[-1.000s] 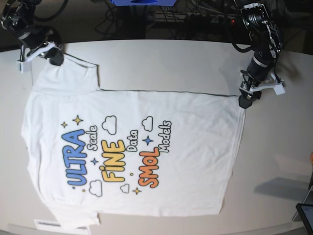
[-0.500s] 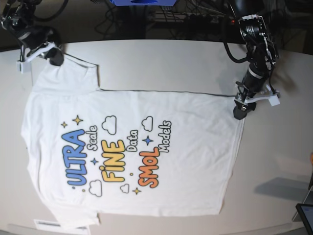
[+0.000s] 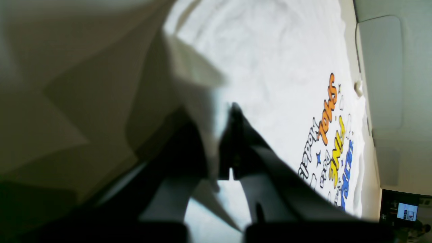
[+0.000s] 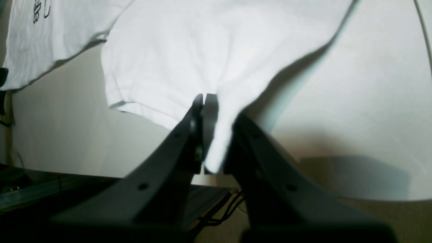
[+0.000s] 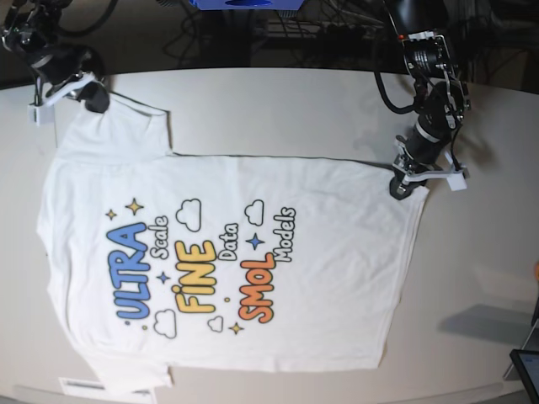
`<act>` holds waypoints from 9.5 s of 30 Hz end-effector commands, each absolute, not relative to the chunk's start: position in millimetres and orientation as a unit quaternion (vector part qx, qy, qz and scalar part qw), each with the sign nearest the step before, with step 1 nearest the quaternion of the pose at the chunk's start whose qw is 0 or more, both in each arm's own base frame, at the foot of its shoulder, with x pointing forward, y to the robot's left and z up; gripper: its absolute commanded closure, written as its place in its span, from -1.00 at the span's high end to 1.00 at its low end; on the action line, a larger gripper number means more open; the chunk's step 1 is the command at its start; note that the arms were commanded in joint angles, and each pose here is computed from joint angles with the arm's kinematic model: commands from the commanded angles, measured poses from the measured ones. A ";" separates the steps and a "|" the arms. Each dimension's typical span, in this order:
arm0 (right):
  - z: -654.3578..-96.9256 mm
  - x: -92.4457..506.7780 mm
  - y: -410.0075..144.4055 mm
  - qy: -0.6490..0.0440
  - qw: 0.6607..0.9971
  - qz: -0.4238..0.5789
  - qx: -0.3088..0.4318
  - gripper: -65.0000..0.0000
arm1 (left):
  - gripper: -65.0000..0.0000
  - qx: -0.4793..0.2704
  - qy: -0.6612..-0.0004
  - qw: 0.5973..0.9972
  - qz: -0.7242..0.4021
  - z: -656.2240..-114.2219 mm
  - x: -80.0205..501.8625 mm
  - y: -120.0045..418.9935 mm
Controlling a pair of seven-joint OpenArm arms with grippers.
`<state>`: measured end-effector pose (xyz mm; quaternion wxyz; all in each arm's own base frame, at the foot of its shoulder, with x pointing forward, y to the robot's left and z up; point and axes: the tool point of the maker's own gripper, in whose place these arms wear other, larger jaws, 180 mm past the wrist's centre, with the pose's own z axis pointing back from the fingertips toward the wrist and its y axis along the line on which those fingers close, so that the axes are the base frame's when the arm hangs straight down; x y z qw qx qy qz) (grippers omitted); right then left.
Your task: Fold the T-shirt properly
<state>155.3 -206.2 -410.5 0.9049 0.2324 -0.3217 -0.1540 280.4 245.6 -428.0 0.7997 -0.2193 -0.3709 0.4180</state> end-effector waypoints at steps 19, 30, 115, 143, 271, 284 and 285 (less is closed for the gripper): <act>-389.6 148.5 -223.0 -0.339 0.911 -0.121 0.203 -0.98 | -1.00 -0.127 -0.231 0.854 0.448 -488.1 168.8 275.5; -374.6 138.2 -220.4 -0.340 0.917 -0.097 0.187 -0.98 | -1.00 -0.064 -0.266 0.888 0.369 -451.3 143.1 272.0; -306.9 235.2 -261.5 -0.376 0.915 -0.077 0.124 -0.98 | -1.00 -0.204 -0.423 0.799 0.377 -321.5 234.1 261.7; -330.0 287.1 -260.2 -0.353 0.925 -0.060 0.130 -0.98 | -1.00 -0.235 -0.393 0.770 0.445 -362.0 269.3 276.5; -421.7 206.4 -193.4 -0.359 0.917 0.167 -0.056 -0.99 | -1.00 0.181 -0.509 0.834 -0.112 -390.4 241.3 295.4; -411.3 205.0 -215.0 -0.364 0.916 0.149 -0.082 -0.99 | -1.00 0.197 -0.587 0.778 -0.106 -312.4 253.8 282.1; -410.9 205.6 -215.0 -0.365 0.915 0.149 -0.082 -0.99 | -1.00 0.196 -0.596 0.772 -0.103 -307.7 262.0 280.5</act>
